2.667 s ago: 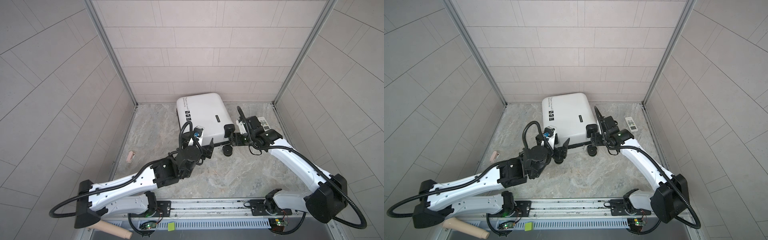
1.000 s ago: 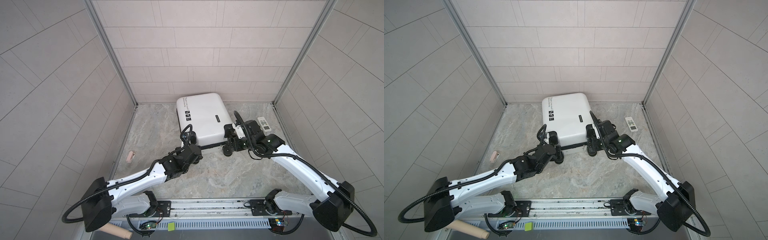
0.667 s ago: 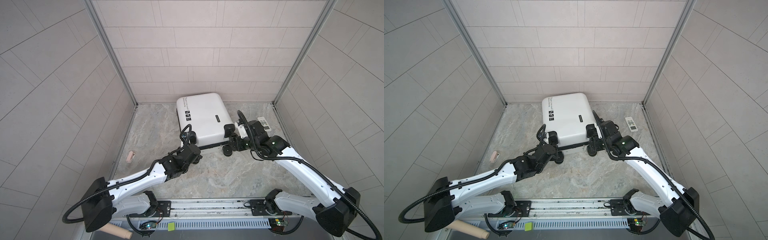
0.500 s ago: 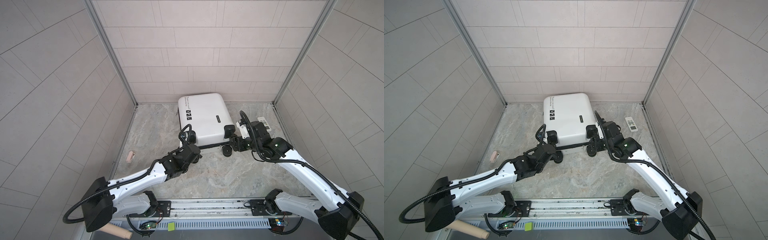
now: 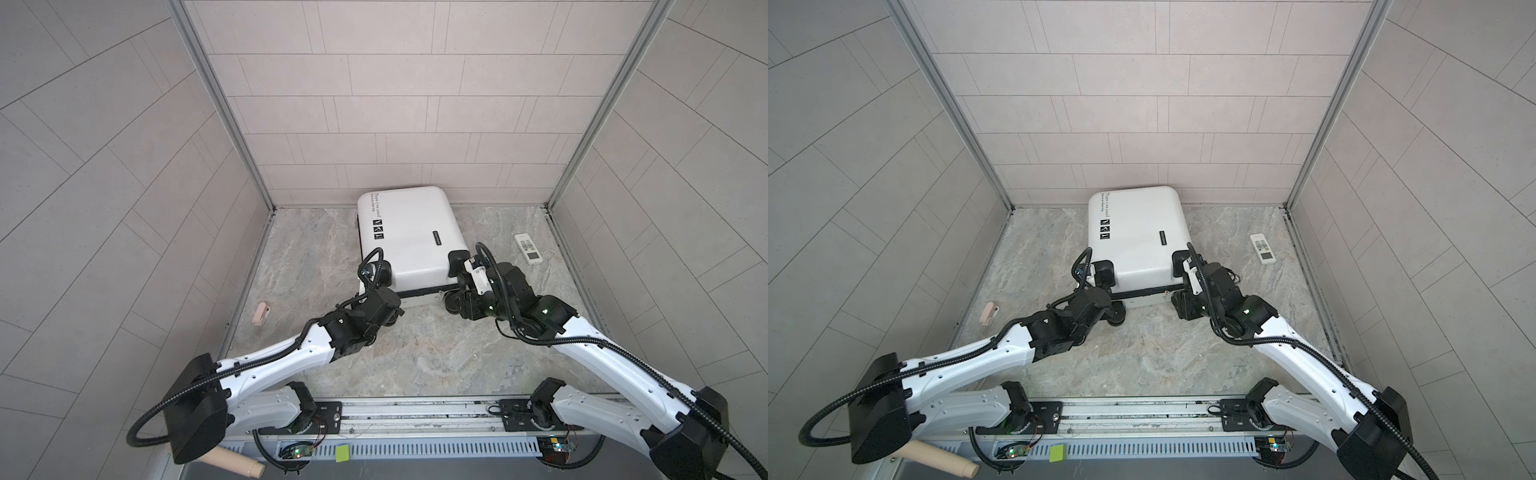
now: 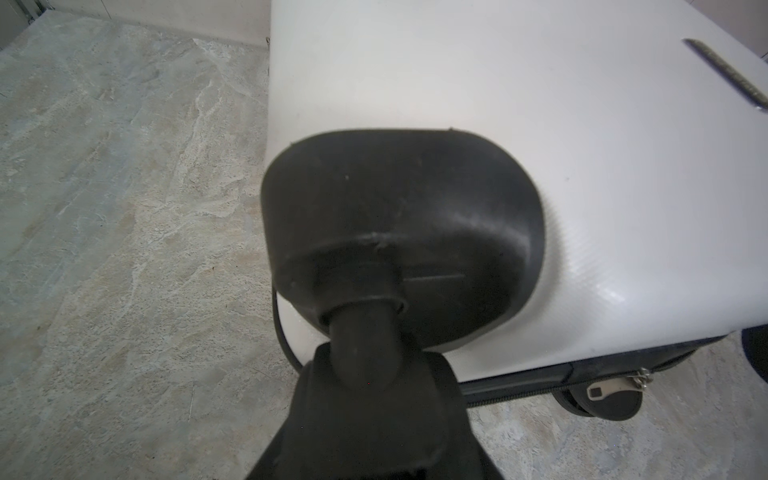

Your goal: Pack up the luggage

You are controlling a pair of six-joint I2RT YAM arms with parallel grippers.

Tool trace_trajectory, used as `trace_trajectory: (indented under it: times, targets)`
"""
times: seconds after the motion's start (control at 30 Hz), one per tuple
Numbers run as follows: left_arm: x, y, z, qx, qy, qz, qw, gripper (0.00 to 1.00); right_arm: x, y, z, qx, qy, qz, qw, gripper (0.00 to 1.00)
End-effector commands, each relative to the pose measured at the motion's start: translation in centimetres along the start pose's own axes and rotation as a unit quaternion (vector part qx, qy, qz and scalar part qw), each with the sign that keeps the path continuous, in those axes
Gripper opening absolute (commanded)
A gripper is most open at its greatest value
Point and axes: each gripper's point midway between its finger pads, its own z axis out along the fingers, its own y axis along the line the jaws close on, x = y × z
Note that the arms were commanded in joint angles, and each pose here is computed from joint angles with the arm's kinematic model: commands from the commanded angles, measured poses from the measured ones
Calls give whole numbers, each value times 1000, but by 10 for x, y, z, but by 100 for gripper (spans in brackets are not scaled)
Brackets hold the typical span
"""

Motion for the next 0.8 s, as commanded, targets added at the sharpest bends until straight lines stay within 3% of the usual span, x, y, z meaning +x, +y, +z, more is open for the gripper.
trace_trajectory:
  times: [0.0,0.27,0.4,0.7,0.77]
  targets:
    - [-7,-15,-5,30,-2,11,999,0,-11,5,5,-12,-49,23,998,62]
    - [-6,-15,-5,30,0,7,1000,0,9,11,39,-42,-82,28,995,54]
    - [-4,-17,-3,31,3,5,1000,0,21,11,50,-32,-125,-1,992,53]
    - [-3,-17,-2,32,5,3,999,0,22,-21,60,21,-205,9,979,57]
    - [-2,-18,-1,34,7,2,999,0,19,-15,65,7,-210,2,978,52]
